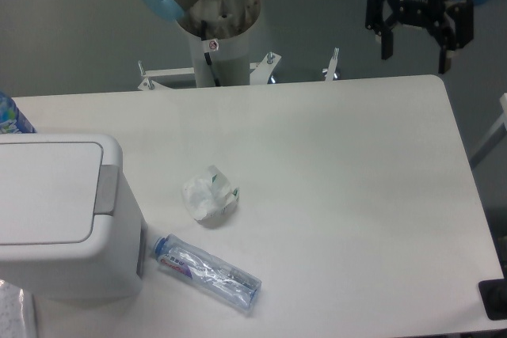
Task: Open the trash can
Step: 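Move the open gripper across the table toward the white trash can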
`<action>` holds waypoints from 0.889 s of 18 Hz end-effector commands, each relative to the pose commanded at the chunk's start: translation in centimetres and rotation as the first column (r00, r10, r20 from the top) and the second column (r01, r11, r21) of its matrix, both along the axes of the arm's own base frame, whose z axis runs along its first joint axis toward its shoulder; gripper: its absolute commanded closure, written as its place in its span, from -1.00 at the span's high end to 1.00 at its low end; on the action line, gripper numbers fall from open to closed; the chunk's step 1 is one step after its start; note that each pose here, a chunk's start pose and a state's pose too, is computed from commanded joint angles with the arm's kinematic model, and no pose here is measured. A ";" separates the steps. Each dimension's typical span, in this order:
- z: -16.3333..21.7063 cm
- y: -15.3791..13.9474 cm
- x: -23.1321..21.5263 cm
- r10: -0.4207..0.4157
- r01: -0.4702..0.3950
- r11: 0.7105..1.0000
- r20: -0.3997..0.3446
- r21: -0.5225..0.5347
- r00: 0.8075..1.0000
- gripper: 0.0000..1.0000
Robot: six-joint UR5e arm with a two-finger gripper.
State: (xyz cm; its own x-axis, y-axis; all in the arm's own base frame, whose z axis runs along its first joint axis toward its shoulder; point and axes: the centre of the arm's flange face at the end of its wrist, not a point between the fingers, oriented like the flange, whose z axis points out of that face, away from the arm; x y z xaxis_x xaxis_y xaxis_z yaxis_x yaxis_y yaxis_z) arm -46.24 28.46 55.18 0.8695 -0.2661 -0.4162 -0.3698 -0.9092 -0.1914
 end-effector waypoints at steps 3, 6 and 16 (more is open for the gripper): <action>0.2 0.2 0.1 -0.005 0.005 1.000 -0.004 0.001 1.000 1.00; 0.7 0.4 0.1 0.029 -0.029 0.999 0.000 0.016 1.000 1.00; 1.4 8.8 4.6 0.237 -0.257 0.953 0.136 0.159 0.962 1.00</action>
